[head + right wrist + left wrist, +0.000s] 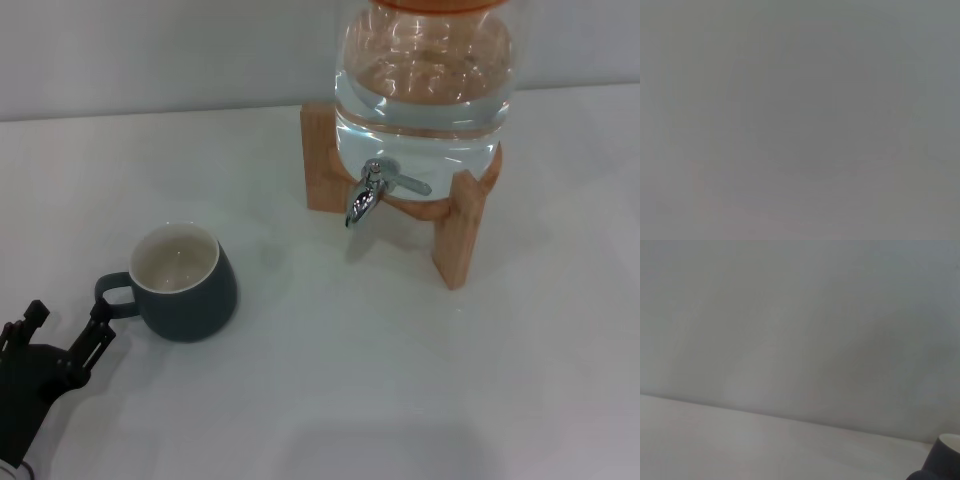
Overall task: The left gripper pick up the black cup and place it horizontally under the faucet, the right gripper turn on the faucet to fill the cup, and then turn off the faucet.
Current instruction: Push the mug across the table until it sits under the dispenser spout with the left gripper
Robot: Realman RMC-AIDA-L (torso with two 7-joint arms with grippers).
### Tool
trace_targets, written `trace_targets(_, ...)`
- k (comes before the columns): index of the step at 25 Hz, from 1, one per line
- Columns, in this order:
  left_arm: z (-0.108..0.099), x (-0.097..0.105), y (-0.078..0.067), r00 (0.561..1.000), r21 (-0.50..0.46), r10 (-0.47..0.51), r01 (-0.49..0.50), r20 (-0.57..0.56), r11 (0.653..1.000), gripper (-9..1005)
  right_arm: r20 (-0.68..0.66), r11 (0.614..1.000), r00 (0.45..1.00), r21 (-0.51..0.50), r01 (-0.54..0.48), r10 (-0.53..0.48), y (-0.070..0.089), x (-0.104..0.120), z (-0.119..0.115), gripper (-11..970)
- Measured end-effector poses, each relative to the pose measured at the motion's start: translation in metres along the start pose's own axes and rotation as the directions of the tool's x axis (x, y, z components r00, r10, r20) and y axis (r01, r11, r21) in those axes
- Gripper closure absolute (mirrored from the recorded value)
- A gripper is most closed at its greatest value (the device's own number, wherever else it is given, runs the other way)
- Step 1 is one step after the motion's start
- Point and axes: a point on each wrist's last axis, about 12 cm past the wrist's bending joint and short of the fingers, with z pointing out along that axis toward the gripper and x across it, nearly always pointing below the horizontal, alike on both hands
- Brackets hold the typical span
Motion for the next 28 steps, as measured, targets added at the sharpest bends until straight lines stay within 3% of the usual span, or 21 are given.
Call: trace_targets(28,0.0098,-0.001,-0.0052,1.0,0.008,-0.015,0.015,-0.003,1.0,118,-0.002,1.0,1.0,0.008,0.008,-0.008,-0.0028,-0.0011,-0.0049,118)
